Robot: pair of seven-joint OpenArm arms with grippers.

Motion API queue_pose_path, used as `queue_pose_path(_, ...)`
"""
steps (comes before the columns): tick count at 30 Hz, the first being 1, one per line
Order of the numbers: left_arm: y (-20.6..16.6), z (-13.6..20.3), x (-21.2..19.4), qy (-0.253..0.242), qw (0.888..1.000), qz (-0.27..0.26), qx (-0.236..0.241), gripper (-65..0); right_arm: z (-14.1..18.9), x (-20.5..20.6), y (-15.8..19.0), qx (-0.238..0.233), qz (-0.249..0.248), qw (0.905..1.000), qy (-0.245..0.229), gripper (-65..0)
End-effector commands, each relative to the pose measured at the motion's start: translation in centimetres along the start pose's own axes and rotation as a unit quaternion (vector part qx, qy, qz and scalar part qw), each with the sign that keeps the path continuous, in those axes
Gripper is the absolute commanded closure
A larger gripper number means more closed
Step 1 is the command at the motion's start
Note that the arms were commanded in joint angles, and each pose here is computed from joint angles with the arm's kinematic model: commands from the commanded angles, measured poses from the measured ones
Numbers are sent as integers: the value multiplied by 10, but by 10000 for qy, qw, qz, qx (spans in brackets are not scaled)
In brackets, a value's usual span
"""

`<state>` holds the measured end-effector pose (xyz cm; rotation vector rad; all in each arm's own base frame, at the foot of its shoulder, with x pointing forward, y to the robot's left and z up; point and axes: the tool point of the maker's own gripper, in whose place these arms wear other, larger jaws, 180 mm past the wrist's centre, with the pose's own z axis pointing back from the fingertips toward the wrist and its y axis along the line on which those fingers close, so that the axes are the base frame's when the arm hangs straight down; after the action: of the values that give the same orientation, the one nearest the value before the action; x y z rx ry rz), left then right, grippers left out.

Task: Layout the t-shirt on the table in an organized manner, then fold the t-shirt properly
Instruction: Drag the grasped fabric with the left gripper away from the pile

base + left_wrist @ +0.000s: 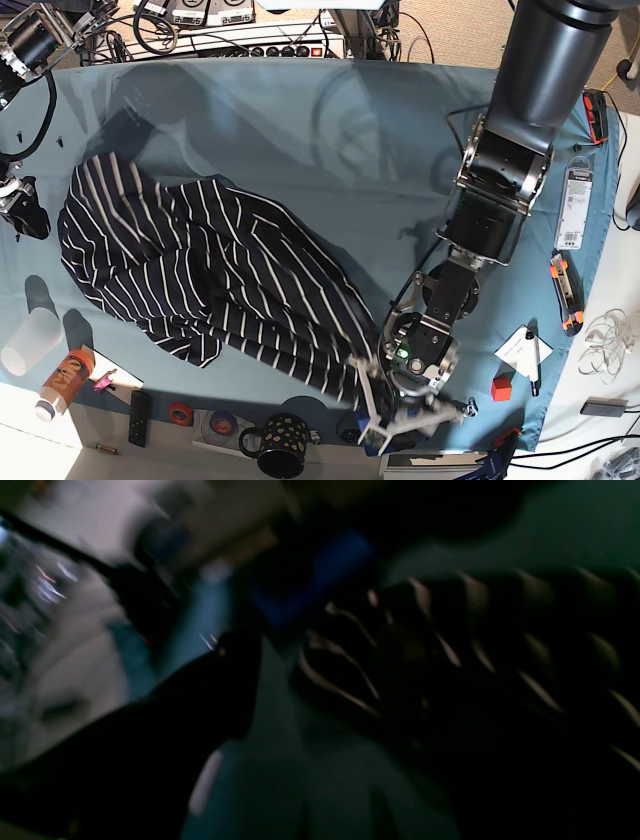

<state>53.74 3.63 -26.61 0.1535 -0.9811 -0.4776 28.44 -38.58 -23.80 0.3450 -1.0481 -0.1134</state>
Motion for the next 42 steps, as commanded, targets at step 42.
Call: queue_pose_path(42,-52,107,-33,-277,9994,133,-182,-369,-162,-43,107,-125,550,9982,200,0)
